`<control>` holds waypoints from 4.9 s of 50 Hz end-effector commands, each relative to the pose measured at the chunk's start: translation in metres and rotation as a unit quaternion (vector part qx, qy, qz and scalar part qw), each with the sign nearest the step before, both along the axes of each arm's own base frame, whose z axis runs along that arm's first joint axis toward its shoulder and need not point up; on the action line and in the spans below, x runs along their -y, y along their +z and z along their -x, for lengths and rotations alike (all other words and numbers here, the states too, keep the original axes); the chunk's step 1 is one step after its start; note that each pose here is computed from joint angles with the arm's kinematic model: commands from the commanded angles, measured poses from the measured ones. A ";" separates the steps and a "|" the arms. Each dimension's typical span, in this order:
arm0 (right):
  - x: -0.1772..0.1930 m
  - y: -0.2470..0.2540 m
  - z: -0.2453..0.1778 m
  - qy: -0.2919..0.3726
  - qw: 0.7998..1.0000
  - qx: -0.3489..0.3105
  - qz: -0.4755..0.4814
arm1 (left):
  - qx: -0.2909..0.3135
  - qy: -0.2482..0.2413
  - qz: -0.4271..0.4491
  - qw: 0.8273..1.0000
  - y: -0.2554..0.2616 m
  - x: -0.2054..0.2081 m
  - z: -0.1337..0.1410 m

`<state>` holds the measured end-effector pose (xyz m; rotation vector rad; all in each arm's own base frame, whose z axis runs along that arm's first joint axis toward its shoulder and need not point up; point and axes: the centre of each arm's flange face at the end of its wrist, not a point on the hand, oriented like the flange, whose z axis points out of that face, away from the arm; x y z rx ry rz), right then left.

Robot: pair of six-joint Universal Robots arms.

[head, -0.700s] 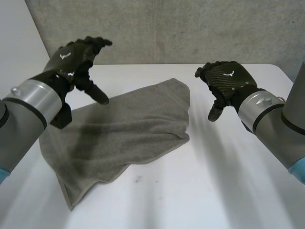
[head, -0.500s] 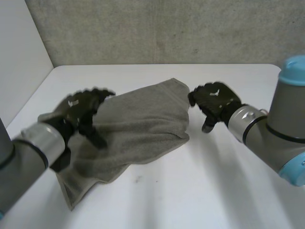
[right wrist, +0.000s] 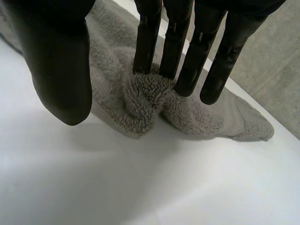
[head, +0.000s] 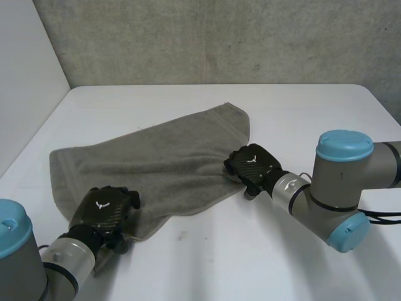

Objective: Fold the towel.

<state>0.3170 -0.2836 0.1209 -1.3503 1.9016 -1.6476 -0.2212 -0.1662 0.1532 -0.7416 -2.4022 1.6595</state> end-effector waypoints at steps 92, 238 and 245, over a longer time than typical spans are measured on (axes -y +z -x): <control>0.010 0.191 0.041 -0.088 0.985 0.106 0.103 | -0.039 0.042 0.232 0.971 0.110 0.050 -0.011; 0.076 0.214 0.041 -0.066 0.962 0.136 0.227 | -0.182 0.057 0.258 0.947 0.153 0.169 0.011; 0.050 0.101 0.056 -0.059 0.996 0.018 0.066 | -0.111 0.071 0.136 0.982 0.062 0.140 -0.003</control>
